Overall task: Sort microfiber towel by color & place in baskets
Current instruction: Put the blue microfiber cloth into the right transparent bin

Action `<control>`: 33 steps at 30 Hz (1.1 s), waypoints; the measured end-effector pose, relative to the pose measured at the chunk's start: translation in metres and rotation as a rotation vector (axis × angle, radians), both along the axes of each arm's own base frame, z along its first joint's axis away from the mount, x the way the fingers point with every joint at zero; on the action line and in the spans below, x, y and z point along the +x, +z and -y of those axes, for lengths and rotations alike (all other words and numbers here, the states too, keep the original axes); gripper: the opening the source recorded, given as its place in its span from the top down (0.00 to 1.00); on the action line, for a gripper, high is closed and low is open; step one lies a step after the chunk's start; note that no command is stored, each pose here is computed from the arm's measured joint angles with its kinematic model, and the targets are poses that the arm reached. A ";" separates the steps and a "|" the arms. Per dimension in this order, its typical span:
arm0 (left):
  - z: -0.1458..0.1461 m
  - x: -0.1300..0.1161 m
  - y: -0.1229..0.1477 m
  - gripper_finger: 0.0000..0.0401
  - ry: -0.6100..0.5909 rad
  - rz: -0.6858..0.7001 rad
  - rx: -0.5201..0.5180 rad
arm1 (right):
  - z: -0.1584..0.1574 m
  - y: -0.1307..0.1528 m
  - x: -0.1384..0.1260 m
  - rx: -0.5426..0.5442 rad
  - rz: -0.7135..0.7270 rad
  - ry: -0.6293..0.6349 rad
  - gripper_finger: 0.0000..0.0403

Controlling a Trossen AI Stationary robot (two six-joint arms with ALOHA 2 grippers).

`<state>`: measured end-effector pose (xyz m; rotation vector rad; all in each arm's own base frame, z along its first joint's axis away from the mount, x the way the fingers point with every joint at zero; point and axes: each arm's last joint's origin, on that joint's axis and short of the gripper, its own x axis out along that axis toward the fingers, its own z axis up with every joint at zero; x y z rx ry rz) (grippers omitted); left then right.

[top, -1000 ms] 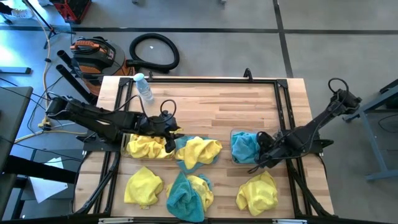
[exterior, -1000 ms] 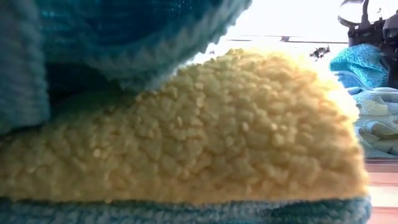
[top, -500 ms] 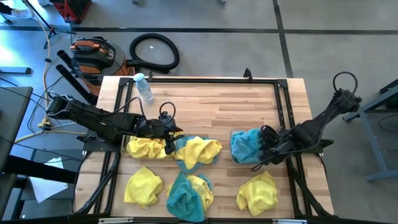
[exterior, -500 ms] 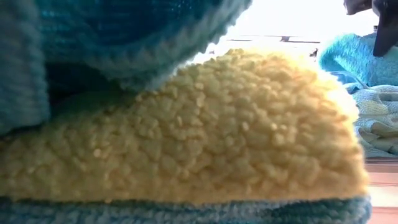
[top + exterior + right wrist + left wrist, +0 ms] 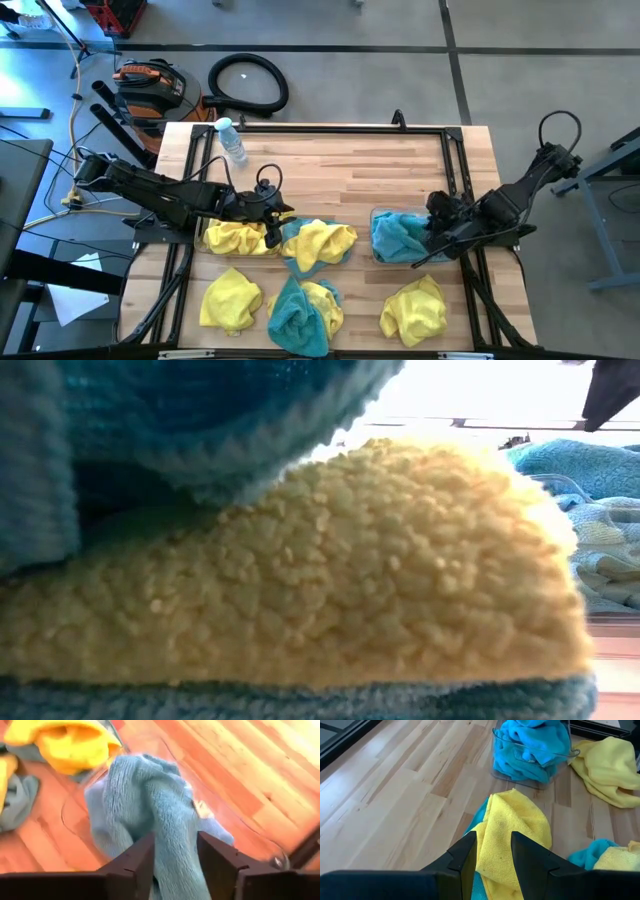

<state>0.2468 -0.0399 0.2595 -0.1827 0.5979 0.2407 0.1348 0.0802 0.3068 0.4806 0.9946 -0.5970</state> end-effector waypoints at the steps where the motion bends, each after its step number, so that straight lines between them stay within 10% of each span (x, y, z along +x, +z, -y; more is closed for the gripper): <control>1: 0.000 0.000 0.000 0.72 0.003 0.000 0.000 | -0.001 -0.005 0.002 -0.004 0.005 0.007 0.70; 8: -0.001 0.000 0.000 0.72 0.030 0.001 -0.006 | -0.008 -0.060 0.012 0.099 -0.010 0.036 0.98; 18: -0.001 0.000 0.000 0.72 0.046 0.007 -0.026 | 0.004 -0.146 0.002 0.194 -0.055 -0.032 0.99; 33: -0.001 0.000 0.000 0.72 0.047 0.007 -0.028 | -0.002 -0.097 0.014 0.185 -0.056 0.019 0.97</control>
